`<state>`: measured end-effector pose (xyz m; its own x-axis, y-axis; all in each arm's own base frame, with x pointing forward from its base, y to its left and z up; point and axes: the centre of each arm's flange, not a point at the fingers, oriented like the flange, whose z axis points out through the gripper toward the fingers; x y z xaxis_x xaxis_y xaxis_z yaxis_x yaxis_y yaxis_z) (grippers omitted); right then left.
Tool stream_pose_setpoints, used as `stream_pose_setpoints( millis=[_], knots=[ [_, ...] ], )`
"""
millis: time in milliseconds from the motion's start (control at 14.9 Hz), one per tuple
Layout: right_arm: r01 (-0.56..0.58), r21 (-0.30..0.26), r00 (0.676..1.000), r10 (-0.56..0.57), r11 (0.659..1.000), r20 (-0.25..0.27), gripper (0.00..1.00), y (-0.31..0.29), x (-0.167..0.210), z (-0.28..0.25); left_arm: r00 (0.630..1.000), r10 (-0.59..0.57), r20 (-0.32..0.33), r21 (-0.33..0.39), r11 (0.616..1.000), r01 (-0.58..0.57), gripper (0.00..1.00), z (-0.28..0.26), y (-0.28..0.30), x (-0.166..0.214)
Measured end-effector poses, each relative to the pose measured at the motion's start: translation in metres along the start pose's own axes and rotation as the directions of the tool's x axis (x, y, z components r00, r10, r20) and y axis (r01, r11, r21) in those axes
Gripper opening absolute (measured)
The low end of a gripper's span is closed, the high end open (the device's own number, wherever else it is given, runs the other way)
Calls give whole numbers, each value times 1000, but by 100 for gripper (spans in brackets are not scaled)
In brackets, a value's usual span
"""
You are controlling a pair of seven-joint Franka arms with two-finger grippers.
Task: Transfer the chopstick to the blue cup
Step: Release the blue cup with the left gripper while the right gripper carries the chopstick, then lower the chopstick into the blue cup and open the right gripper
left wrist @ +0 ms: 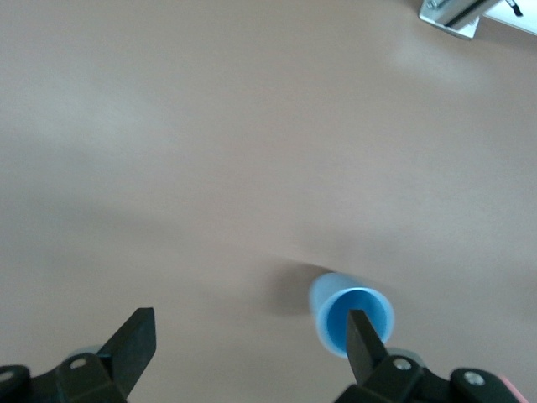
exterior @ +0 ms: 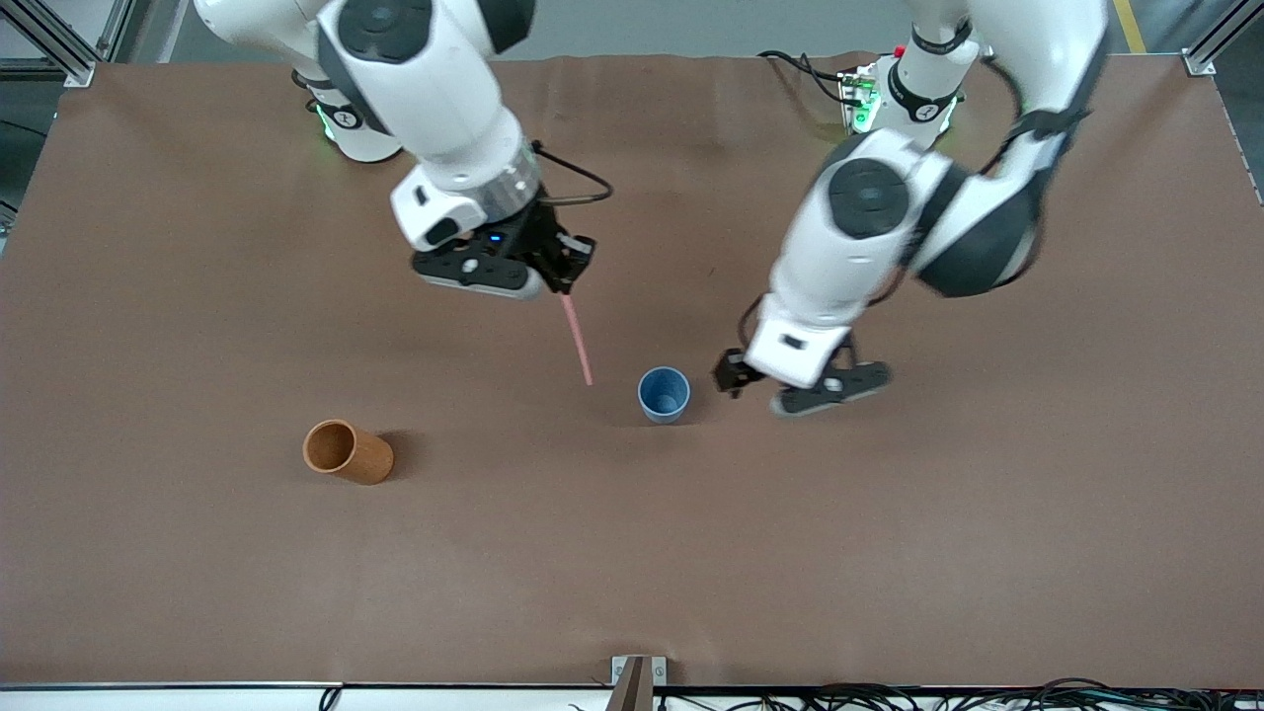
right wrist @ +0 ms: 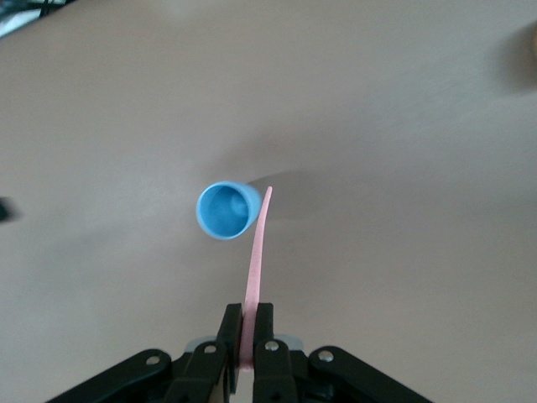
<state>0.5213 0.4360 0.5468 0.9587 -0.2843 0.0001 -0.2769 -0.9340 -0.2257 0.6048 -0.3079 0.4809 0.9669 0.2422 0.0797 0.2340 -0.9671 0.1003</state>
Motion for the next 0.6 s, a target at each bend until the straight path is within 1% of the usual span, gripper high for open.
stream_pose_setpoints(
  millis=[134,268,470,604],
  knots=[
    [-1,14,1000,1,1000,3,10,-25,-8,21,994,112,17,19,994,-112,100,-42,-60,27],
    [-2,30,1000,2,1000,4,10,-45,-16,48,976,216,26,19,976,-216,100,-81,-120,46],
    [17,17,1000,-17,1000,20,10,-60,-32,78,942,331,49,16,943,-332,100,-124,-188,55],
    [34,12,999,-35,999,20,10,-67,-41,90,935,354,29,10,935,-354,100,-151,-210,52]
  ],
)
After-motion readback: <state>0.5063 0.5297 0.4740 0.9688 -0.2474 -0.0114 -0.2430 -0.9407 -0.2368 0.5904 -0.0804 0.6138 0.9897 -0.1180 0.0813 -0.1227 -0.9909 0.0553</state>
